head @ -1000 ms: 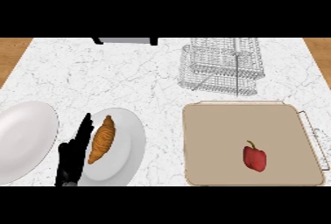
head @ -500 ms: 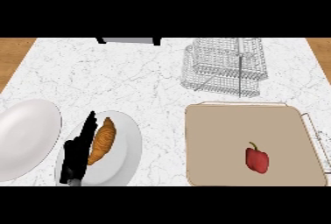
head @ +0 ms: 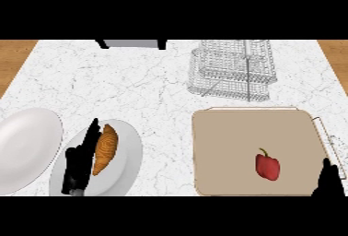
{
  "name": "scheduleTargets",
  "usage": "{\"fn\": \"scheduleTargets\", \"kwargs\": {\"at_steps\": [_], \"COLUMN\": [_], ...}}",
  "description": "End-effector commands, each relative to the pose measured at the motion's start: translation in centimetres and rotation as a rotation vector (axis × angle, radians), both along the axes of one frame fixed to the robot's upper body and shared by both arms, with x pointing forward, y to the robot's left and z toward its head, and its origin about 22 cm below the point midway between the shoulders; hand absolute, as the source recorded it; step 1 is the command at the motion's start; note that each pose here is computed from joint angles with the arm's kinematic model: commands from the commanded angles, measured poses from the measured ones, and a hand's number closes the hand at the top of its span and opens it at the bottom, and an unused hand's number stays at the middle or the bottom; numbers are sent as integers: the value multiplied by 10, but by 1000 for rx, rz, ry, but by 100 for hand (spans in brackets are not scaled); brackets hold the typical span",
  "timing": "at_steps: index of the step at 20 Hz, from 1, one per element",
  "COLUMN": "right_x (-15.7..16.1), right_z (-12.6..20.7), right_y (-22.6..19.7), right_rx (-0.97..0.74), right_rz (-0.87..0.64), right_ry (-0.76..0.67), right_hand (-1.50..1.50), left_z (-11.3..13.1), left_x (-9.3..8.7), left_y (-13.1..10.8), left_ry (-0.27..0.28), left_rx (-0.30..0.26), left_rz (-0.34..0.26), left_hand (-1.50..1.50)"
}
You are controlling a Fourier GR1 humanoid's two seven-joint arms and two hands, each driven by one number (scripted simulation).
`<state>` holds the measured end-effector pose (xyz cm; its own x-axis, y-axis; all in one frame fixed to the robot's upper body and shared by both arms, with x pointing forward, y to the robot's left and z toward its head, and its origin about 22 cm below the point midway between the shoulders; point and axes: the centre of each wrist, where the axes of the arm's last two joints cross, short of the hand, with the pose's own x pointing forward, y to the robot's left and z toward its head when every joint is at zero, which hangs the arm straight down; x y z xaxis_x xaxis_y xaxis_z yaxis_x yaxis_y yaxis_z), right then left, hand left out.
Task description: Pick the bell pepper from the tray and place it in the tiered basket
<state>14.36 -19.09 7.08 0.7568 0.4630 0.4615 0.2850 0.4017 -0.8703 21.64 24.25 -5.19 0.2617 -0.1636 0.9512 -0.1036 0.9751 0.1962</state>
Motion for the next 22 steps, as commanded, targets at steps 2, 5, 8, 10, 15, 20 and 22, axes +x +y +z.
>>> {"fn": "scheduleTargets", "kwargs": {"at_steps": [2,5,8,10,15,20,22], "right_x": [35,45,60,48,44,73,77], "right_z": [3,-6,4,0,-3,-15,-10], "right_y": [22,18,24,18,19,12,26], "right_rx": [35,47,44,48,87,114,111], "right_rz": [-43,-32,-49,-60,-57,-57,-47], "right_ry": [81,117,191,255,295,319,324], "right_hand": [-150,-150,-150,-150,-150,-150,-150], "left_z": [-2,4,7,-12,0,-5,-10], "left_x": [-9,11,2,-12,-5,1,-10], "left_y": [-12,-8,0,4,10,-13,-3], "left_ry": [24,-3,-2,17,18,11,12], "left_rx": [-1,8,0,-6,8,-17,-2], "left_rz": [17,16,16,4,16,41,20], "left_hand": [0,0,0,0,0,0,0]}}
